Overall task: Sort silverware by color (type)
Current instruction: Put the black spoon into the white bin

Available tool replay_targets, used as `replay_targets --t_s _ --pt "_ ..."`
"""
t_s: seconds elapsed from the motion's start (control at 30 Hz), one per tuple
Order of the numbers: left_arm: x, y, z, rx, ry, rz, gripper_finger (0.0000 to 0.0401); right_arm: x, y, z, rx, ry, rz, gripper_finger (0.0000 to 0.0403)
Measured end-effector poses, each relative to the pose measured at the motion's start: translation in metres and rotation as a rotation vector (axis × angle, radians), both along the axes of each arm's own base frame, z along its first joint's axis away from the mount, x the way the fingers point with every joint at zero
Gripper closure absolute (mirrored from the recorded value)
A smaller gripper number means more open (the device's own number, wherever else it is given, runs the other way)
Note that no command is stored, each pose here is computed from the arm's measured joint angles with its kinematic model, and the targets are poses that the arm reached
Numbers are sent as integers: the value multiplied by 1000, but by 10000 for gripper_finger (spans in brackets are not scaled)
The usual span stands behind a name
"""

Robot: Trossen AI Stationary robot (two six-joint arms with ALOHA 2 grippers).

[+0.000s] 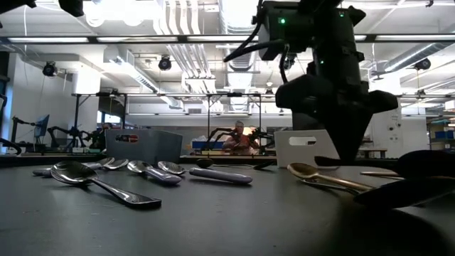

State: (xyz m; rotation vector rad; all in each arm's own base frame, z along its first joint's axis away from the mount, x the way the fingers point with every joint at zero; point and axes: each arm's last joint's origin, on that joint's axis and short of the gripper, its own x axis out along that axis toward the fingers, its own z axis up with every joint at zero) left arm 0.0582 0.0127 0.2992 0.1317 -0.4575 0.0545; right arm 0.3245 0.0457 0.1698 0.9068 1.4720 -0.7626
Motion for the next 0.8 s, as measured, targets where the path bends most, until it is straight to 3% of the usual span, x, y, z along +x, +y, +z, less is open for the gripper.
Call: replay_targets --t_s 0.43,0.8 --pt "0 0 0 9 1 5 362 -2 -3 15 -78 -67 -47 395" --pt "0 0 0 9 2 5 362 11 -10 -9 -115 -89 -69 394"
